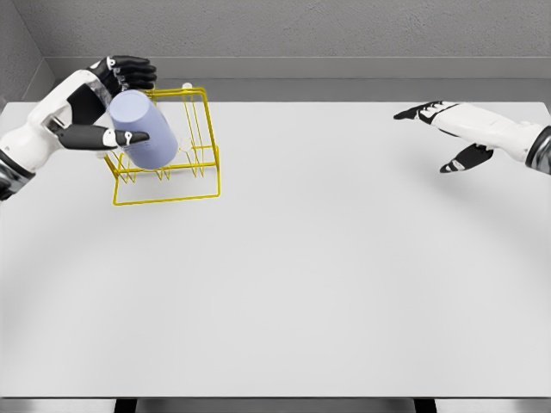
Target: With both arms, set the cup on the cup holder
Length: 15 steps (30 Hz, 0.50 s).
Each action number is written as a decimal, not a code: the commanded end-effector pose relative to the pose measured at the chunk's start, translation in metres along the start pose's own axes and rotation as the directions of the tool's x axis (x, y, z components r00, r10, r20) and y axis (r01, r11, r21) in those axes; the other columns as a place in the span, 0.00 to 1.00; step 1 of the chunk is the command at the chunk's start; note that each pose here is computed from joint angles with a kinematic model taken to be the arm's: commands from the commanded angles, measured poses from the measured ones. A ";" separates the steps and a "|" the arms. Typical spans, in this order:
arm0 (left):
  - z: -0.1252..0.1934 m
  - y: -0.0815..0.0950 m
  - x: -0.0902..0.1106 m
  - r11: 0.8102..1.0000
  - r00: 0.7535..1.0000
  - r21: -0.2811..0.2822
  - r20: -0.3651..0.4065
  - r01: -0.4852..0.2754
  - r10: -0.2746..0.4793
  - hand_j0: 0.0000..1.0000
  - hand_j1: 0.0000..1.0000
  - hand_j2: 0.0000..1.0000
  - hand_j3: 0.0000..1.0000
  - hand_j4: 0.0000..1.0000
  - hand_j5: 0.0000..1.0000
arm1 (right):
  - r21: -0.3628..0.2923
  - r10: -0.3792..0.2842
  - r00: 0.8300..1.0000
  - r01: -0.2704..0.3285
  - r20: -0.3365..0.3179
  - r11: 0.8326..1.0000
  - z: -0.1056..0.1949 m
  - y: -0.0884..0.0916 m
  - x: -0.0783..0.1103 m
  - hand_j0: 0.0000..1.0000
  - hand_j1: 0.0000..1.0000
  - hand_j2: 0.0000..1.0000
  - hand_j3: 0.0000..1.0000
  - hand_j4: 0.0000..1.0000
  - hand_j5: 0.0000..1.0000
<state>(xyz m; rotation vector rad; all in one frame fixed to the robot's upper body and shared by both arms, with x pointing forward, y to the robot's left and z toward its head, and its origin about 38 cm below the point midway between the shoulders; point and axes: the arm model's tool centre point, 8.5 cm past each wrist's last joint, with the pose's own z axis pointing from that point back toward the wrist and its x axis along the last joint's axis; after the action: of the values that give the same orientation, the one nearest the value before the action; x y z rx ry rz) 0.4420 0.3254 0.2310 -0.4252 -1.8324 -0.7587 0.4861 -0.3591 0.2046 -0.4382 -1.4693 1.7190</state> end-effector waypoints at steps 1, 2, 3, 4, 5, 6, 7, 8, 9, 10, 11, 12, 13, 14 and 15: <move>0.000 0.000 0.002 1.000 1.000 0.001 0.009 -0.003 0.003 1.00 1.00 1.00 1.00 1.00 1.00 | -0.004 -0.006 1.000 0.006 0.000 1.000 0.001 0.000 0.000 1.00 1.00 1.00 1.00 1.00 1.00; 0.000 0.000 0.002 1.000 1.000 0.000 0.011 -0.001 0.001 1.00 1.00 1.00 1.00 1.00 1.00 | -0.005 -0.006 1.000 0.006 -0.002 1.000 0.001 -0.001 -0.001 1.00 1.00 1.00 1.00 1.00 1.00; 0.000 0.000 0.002 1.000 1.000 0.000 0.009 -0.001 0.001 1.00 1.00 1.00 1.00 1.00 1.00 | -0.005 -0.005 1.000 0.005 0.000 1.000 0.000 -0.001 0.000 1.00 1.00 1.00 1.00 1.00 1.00; 0.000 0.000 0.002 1.000 1.000 0.000 0.011 0.000 0.000 1.00 1.00 1.00 1.00 1.00 1.00 | -0.004 -0.006 1.000 0.006 0.000 1.000 0.001 0.000 0.000 1.00 1.00 1.00 1.00 1.00 1.00; 0.000 0.000 0.002 1.000 1.000 0.000 0.011 0.000 0.000 1.00 1.00 1.00 1.00 1.00 1.00 | -0.006 -0.006 1.000 0.006 0.001 1.000 0.000 -0.001 0.000 1.00 1.00 1.00 1.00 1.00 1.00; 0.000 0.000 0.002 1.000 1.000 0.000 0.011 0.000 0.000 1.00 1.00 1.00 1.00 1.00 1.00 | -0.006 -0.006 1.000 0.006 0.001 1.000 0.000 -0.001 0.000 1.00 1.00 1.00 1.00 1.00 1.00; 0.000 -0.001 0.002 1.000 1.000 -0.001 0.012 0.000 0.000 1.00 1.00 1.00 1.00 1.00 1.00 | -0.005 -0.006 1.000 0.006 0.000 1.000 0.000 -0.001 0.000 1.00 1.00 1.00 1.00 1.00 1.00; 0.000 -0.001 0.002 1.000 1.000 -0.001 0.011 -0.001 0.001 1.00 1.00 1.00 1.00 1.00 1.00 | -0.005 -0.006 1.000 0.006 0.000 1.000 0.000 -0.001 0.000 1.00 1.00 1.00 1.00 1.00 1.00; 0.000 -0.001 0.002 1.000 1.000 -0.001 0.012 0.000 0.000 1.00 1.00 1.00 1.00 1.00 1.00 | -0.005 -0.006 1.000 0.006 0.000 1.000 0.000 -0.001 0.000 1.00 1.00 1.00 1.00 1.00 1.00; -0.001 -0.001 0.003 1.000 1.000 -0.003 0.016 -0.001 0.001 1.00 1.00 1.00 1.00 1.00 1.00 | -0.005 -0.006 1.000 0.006 0.000 1.000 0.000 -0.001 0.000 1.00 1.00 1.00 1.00 1.00 1.00; -0.002 -0.002 0.004 1.000 1.000 -0.004 0.021 -0.003 0.004 1.00 1.00 1.00 1.00 1.00 1.00 | -0.005 -0.006 1.000 0.006 0.000 1.000 0.000 -0.001 0.000 1.00 1.00 1.00 1.00 1.00 1.00; -0.003 -0.005 0.008 1.000 0.999 -0.015 0.032 0.003 -0.002 1.00 1.00 1.00 1.00 1.00 1.00 | -0.005 -0.006 1.000 0.006 0.000 1.000 0.000 -0.001 0.000 1.00 1.00 1.00 1.00 1.00 1.00; -0.005 -0.009 0.015 0.999 0.998 -0.029 0.059 0.017 -0.015 1.00 1.00 1.00 1.00 1.00 1.00 | -0.004 -0.007 1.000 0.007 0.000 1.000 0.000 0.000 0.000 1.00 1.00 1.00 1.00 1.00 1.00; -0.001 -0.011 0.022 0.999 0.995 -0.036 0.091 0.041 -0.037 1.00 1.00 1.00 1.00 1.00 1.00 | -0.005 -0.006 1.000 0.006 0.000 1.000 0.000 -0.001 0.000 1.00 1.00 1.00 1.00 1.00 1.00; 0.004 -0.015 0.028 0.996 0.989 -0.044 0.133 0.074 -0.067 1.00 1.00 1.00 1.00 1.00 1.00 | -0.004 -0.007 1.000 0.007 0.000 1.000 0.000 0.000 0.000 1.00 1.00 1.00 1.00 1.00 1.00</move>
<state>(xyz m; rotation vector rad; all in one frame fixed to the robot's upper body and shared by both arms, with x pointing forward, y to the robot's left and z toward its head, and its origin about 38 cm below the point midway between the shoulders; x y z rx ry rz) 0.4232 0.3188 0.2297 -0.4518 -1.8806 -0.7995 0.4860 -0.3588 0.2035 -0.4357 -1.4684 1.7182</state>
